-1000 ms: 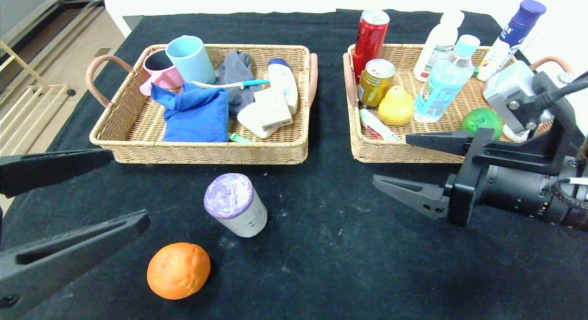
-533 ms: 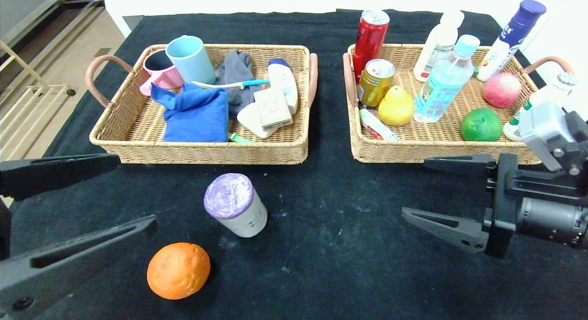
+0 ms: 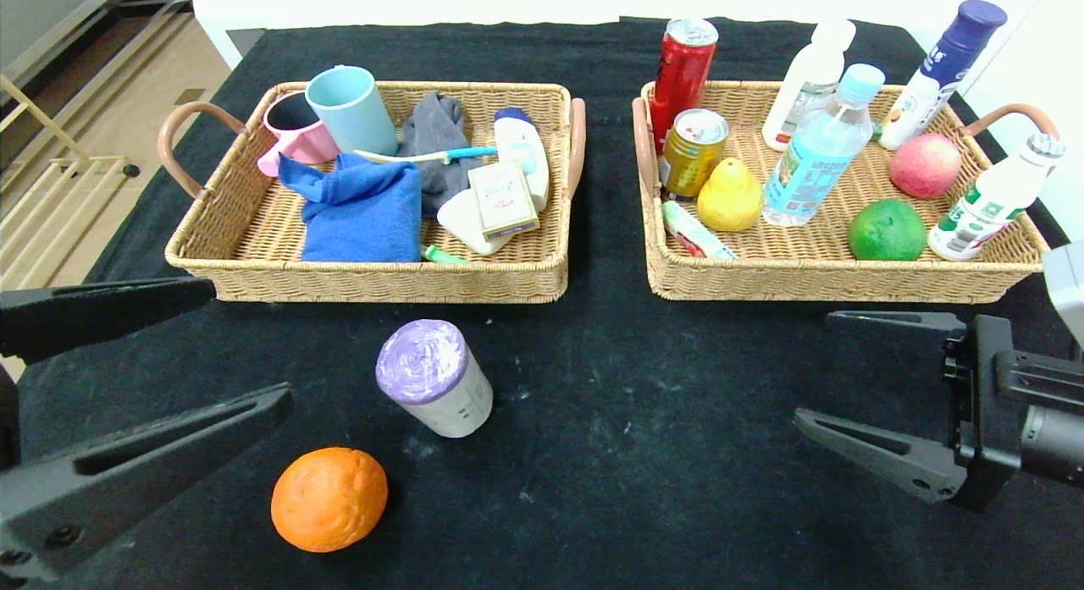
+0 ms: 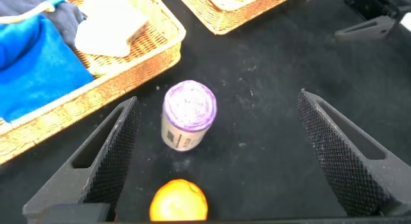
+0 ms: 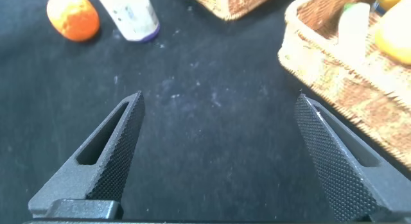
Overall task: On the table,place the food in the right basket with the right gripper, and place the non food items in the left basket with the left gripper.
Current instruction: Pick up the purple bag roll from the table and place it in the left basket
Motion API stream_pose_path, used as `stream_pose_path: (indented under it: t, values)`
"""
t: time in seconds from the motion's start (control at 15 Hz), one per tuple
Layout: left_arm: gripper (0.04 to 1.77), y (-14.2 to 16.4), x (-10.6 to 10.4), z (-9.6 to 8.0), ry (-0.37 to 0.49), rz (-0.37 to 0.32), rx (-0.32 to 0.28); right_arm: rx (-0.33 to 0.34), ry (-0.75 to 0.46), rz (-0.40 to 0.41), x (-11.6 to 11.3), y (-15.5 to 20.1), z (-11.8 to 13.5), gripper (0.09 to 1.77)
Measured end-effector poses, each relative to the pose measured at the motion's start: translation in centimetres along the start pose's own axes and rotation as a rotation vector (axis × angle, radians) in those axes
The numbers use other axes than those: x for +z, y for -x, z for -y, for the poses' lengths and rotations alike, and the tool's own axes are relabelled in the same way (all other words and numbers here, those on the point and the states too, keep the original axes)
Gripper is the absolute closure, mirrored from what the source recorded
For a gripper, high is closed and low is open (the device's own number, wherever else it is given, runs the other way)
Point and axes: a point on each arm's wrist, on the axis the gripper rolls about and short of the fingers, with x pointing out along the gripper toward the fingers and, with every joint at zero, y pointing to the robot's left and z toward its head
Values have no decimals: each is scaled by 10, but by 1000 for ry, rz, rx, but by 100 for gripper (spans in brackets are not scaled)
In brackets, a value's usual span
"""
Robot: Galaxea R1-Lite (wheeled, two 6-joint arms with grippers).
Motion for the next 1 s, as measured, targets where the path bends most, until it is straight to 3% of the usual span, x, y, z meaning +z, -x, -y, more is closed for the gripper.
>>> stream_pose_path:
  t: [0.4,0.53,0.67,1.0]
  values:
    - [5,-2,2,-1,-46,35,26,-25,7,11,-1,9,-1,16]
    - [5,-9,2,-4,-56,-16,75,-24,13,19,1,11,-4,16]
    - [5,-15,1,-6,-42,-120,96,-24,19,23,1,13,-5,16]
    - [5,-30,23,-13,-27,-244,132,-24,25,35,4,17,-8,16]
